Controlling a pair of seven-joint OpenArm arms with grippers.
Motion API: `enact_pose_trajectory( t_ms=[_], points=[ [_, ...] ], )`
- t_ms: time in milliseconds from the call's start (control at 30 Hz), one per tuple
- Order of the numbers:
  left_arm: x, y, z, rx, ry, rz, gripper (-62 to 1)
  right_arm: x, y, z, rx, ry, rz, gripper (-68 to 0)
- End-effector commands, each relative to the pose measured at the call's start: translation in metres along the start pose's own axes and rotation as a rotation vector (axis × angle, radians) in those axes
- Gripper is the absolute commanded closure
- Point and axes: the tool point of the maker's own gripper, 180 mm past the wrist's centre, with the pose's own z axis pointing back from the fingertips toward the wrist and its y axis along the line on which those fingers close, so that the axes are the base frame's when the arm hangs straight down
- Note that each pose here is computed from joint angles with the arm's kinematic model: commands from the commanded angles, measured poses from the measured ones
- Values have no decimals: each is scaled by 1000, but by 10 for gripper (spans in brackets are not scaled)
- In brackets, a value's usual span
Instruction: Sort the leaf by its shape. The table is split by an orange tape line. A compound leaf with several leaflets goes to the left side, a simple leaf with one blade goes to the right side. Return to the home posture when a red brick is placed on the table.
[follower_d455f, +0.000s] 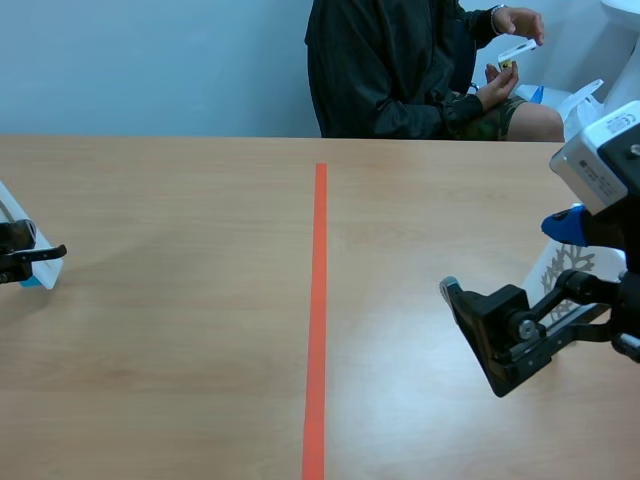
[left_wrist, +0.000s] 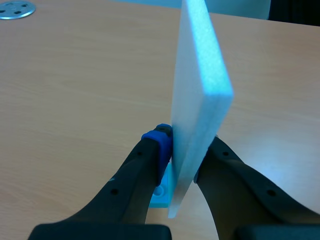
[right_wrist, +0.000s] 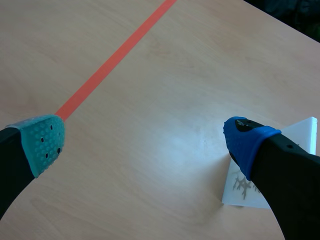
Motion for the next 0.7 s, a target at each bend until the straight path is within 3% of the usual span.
enact_pose_trajectory(
  t_ms=[0, 533, 667],
  points=[
    [16, -2, -4, -8, -44, 2, -43, 6, -4, 0, -10, -23, 4, -679],
    [3, -2, -2, -11, -9, -11, -89, 5, -4, 0, -10, -19, 4, -679],
    [4, 1, -2, -8, -9, -18, -158, 5, -4, 0, -10, -19, 4, -679]
  ],
)
